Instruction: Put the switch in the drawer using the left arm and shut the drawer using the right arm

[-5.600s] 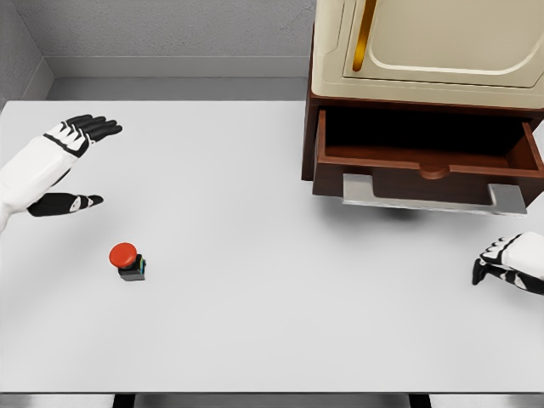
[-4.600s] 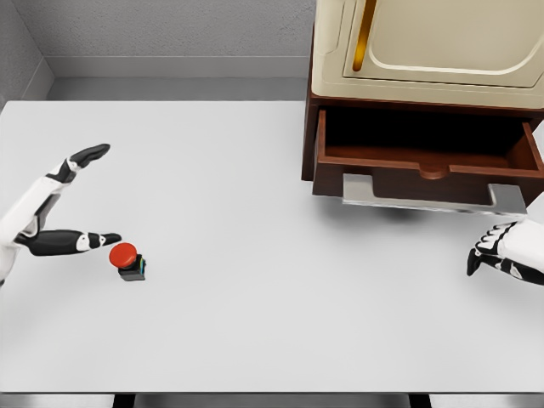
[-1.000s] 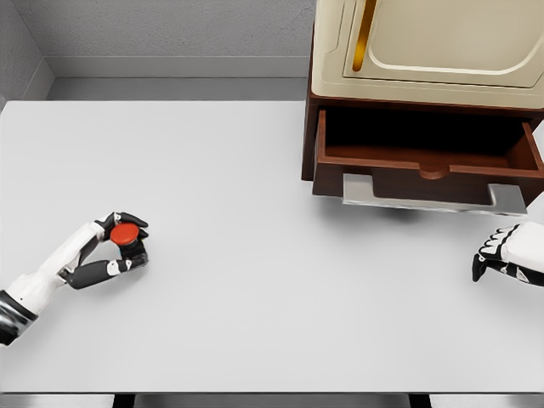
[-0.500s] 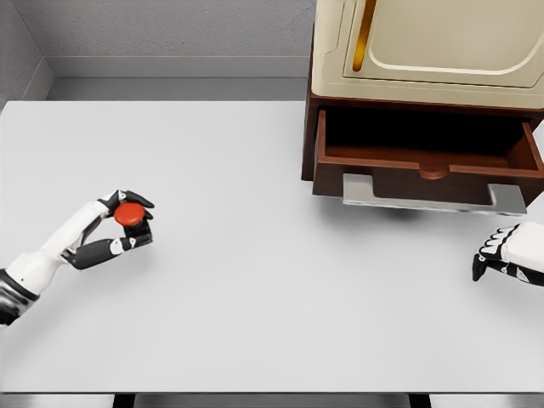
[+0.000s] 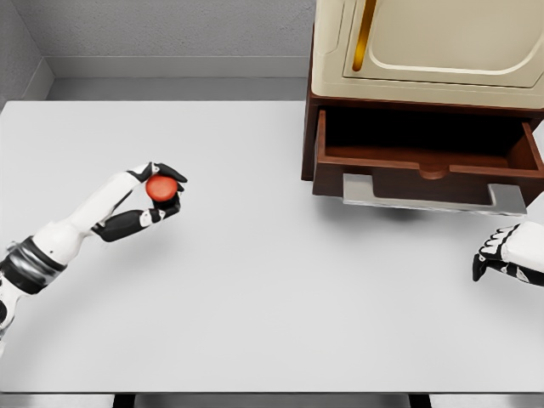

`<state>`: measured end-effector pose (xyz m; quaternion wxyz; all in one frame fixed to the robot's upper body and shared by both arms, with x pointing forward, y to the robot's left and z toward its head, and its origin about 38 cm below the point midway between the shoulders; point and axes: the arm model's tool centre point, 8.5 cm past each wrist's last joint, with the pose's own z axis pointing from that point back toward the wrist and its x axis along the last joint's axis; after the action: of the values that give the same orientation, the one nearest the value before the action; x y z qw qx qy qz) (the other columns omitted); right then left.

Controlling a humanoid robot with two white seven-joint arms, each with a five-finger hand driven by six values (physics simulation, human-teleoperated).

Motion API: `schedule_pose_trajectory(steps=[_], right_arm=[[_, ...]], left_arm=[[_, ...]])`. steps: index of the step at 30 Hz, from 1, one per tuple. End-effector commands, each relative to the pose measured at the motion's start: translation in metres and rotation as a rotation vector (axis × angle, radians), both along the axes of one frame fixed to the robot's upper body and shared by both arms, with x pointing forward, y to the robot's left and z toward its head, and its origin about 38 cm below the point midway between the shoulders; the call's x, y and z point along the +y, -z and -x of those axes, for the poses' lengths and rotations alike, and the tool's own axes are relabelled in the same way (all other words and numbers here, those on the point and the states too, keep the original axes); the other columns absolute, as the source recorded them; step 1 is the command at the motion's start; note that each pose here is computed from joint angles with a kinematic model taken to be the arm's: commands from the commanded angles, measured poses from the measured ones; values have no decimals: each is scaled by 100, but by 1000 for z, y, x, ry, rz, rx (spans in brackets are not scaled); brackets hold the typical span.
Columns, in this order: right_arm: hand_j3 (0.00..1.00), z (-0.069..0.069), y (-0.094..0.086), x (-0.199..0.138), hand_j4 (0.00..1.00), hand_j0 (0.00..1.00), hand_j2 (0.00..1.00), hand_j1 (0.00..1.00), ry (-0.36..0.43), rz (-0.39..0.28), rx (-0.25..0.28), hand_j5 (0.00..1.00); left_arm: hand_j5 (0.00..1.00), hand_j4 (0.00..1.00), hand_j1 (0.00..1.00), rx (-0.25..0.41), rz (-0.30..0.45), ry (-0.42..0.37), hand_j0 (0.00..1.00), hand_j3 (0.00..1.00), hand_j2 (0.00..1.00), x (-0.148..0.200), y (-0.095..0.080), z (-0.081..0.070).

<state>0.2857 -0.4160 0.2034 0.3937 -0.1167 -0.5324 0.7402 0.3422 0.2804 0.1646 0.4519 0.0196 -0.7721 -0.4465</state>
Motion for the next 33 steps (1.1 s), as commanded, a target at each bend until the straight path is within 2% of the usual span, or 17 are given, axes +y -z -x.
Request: schedule_pose_trajectory(steps=[1,4,12,17,24,27,33], right_arm=[[41,0,-1,-1,41,41,41,41,4,-3,0,41],[41,0,-1,-1,41,41,41,41,4,-3,0,41],[41,-1,-1,-1,41,41,41,41,5,-2,-1,41],[41,0,0,-1,41,41,41,41,4,-3,0,41],[41,0,-1,-1,41,41,41,41,3,-1,-1,41],[41,0,-1,0,41,41,41,41,1,-2,-2,41],[41,-1,-2,-1,41,41,41,41,1,2,0,41]], left_arm=[[33,33,33,-17,-6,2,33,33,33,-7,0,0],[33,33,33,-83,-40,1,33,33,33,-21,-9,-9],[33,33,33,-180,-89,-1,33,33,33,-43,-23,-23],[33,33,33,-227,-105,-3,33,33,33,-57,-29,-27],[32,32,32,-317,-148,-1,32,32,32,-66,-49,-30],[29,29,29,-351,-176,-6,29,29,29,-75,-52,-32],[28,28,28,-414,-220,-15,28,28,28,-90,-61,-34]])
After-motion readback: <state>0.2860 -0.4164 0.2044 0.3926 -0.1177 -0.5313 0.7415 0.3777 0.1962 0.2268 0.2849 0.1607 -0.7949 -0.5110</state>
